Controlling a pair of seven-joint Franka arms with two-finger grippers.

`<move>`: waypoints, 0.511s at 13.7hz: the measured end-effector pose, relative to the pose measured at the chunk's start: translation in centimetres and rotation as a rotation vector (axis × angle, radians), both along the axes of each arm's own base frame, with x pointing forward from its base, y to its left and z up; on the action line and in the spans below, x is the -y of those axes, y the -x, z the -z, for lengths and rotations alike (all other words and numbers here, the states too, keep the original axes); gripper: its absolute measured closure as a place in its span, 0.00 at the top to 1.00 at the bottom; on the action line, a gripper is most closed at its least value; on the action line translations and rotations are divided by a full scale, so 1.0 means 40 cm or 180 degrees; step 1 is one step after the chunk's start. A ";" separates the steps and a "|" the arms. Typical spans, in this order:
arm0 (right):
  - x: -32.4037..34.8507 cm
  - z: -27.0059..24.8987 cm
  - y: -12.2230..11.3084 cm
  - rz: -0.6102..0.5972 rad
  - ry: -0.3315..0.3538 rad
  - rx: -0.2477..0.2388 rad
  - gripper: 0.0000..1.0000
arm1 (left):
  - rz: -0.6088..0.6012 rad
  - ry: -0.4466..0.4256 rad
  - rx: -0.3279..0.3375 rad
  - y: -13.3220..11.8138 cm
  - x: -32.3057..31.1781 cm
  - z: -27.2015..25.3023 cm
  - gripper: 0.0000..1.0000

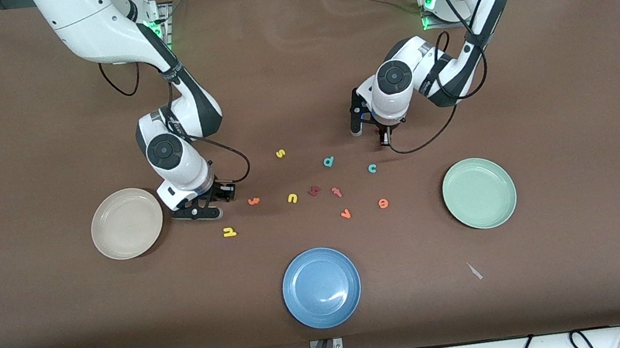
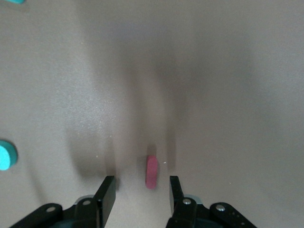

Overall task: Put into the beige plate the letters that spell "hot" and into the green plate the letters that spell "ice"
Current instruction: 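Close the right gripper on the ring, the left on the bar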

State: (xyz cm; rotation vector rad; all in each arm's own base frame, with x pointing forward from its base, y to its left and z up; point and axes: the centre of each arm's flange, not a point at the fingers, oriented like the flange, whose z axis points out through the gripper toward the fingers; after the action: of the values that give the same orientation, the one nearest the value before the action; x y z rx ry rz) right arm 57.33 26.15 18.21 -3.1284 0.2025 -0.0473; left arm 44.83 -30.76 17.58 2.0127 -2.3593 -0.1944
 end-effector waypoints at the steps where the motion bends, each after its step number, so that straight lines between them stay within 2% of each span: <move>1: 0.000 0.001 0.000 -0.0001 0.0001 -0.0002 0.49 | 0.0001 -0.0001 -0.0008 0.002 0.000 0.004 0.48; 5: 0.003 0.005 0.003 0.0000 0.0007 -0.0013 0.47 | 0.0029 0.0000 -0.0011 0.009 0.010 0.005 0.45; 7: 0.006 0.012 0.007 0.0002 0.0016 -0.0031 0.45 | 0.0055 0.0004 -0.0012 0.016 0.019 0.004 0.41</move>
State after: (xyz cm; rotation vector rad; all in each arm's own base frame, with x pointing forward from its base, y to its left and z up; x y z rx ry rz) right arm 57.07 25.90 17.74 -3.1341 0.2035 -0.0327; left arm 44.21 -31.54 17.40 1.9902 -2.3748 -0.1970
